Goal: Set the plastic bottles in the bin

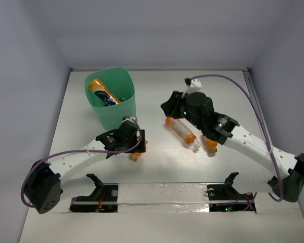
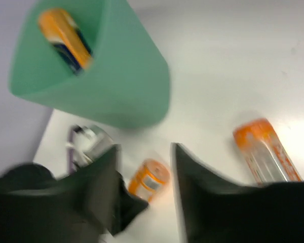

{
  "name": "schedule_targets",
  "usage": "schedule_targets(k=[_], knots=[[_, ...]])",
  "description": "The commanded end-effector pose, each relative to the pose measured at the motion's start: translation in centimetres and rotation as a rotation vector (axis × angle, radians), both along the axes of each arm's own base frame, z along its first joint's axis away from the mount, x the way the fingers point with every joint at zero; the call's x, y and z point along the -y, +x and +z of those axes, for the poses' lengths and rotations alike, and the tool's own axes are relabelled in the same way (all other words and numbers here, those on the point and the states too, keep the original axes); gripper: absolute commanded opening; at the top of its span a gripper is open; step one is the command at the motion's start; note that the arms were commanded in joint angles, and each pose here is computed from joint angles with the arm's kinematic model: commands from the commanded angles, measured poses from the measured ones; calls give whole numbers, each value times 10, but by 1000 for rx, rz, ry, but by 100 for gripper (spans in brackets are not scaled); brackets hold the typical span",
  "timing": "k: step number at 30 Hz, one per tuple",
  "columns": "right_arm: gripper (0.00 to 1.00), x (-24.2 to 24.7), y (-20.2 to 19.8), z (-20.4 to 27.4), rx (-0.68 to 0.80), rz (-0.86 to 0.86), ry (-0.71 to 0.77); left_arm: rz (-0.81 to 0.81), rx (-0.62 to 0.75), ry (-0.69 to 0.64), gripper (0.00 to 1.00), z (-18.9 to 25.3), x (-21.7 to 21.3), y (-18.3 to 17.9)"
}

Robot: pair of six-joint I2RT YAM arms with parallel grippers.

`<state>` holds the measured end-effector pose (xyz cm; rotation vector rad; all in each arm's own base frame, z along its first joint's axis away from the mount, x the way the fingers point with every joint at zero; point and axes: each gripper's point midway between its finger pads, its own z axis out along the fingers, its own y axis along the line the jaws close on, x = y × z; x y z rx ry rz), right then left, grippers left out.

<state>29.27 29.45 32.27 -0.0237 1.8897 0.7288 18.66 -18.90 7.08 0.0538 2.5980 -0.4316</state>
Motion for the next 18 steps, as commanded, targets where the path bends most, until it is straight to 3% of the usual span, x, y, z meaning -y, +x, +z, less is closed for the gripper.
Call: schedule_targets(k=[1,4,11,15,18], knots=[[65,26,-7,-45,-44,-2,-32,24,76,50,80,9,-2,21],[81,45,-19,-84,-98,57,-99,-7,42,77,81,-4,2,21],[95,76,-4,-116,-159,104,-289,-42,-1,138,78,-28,9,29],[95,77,10,-145,-248,156,-405,-34,-6,150,52,-36,13,35],[95,67,15,-174,-343,232,-485,-21,-11,112,42,-30,20,36]])
